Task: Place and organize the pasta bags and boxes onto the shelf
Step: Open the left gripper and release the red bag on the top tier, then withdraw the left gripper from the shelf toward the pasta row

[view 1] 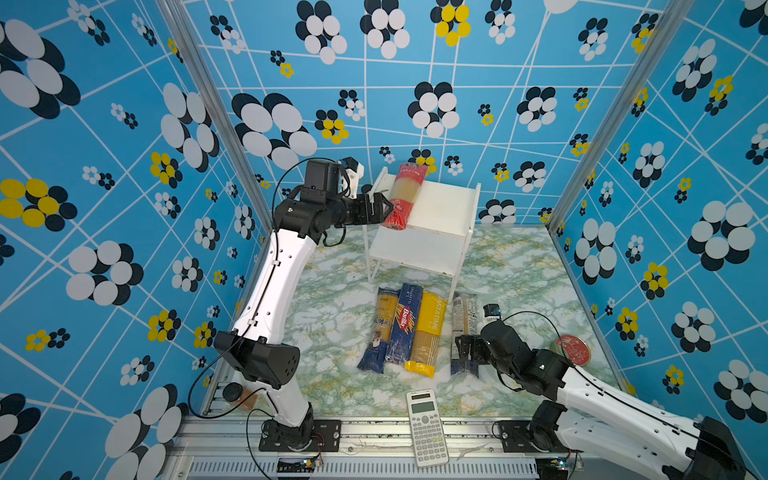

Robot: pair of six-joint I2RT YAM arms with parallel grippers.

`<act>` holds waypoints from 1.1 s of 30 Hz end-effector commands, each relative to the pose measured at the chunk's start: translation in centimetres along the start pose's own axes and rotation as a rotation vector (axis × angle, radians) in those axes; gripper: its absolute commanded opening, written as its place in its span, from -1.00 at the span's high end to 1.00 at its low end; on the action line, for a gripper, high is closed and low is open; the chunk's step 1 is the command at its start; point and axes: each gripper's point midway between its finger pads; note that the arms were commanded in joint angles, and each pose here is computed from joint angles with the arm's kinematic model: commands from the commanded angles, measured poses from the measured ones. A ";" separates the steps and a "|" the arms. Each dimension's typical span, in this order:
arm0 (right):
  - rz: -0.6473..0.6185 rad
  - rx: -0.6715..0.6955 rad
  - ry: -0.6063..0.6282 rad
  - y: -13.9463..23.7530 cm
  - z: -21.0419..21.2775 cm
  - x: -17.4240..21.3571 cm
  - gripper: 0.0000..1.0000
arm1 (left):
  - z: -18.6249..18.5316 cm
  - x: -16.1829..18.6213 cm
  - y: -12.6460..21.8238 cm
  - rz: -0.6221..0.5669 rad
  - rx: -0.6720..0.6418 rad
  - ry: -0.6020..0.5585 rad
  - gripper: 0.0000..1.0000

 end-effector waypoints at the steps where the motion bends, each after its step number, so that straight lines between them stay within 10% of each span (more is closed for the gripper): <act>1: 0.023 0.016 0.008 -0.1 -0.2 0.6 -0.98 | -1.5 -0.6 1.0 -0.026 0.073 -0.009 -0.98; 33: 0.024 -0.067 0.008 -1.1 1.4 1.0 -0.99 | -0.1 2.1 5.2 -0.088 0.033 0.000 -0.98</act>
Point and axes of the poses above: each gripper's point midway between its finger pads, its own y axis back along the fingers, its own z axis along the line the jaws close on, x = y × z, and after that the axes turned 9 degrees about y, right-handed
